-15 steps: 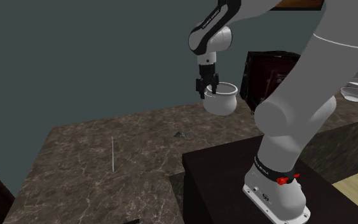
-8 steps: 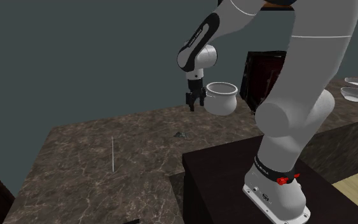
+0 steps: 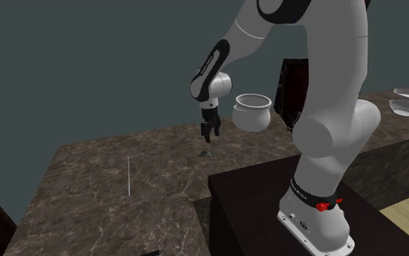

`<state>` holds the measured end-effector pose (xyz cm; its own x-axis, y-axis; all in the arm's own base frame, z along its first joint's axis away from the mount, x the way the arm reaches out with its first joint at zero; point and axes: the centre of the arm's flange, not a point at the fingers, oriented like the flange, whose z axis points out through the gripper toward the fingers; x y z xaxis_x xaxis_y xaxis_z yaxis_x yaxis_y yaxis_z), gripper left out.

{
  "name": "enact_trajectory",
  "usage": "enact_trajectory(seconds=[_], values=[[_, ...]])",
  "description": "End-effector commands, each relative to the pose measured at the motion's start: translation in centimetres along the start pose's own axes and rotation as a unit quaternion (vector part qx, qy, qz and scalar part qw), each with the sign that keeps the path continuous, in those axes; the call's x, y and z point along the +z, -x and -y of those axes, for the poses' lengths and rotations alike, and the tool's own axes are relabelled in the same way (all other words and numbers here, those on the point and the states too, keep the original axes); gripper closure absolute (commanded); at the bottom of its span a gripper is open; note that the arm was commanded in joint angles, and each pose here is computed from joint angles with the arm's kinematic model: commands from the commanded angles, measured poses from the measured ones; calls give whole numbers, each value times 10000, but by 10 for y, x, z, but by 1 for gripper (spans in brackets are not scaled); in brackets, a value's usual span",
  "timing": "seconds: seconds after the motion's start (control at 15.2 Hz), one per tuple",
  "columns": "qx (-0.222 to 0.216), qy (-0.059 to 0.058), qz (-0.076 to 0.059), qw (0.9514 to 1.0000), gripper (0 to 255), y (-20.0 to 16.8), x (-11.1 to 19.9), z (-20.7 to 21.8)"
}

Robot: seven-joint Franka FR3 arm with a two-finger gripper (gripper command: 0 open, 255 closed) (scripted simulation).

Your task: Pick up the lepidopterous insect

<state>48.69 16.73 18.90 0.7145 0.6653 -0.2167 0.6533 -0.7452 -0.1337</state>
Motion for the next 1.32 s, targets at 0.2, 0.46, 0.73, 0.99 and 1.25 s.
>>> enact_trajectory(seconds=[0.2, 0.46, 0.73, 0.99, 1.25], values=[[-390, -68, 59, 9992, 0, -34, 45, 13], [-390, -68, 59, 9992, 0, -38, 66, 10], [-390, -68, 59, 9992, 0, -41, 79, 8], [-390, -68, 60, 9992, 255, -41, 78, 9], [-390, -68, 60, 9992, 255, -41, 78, 9]])
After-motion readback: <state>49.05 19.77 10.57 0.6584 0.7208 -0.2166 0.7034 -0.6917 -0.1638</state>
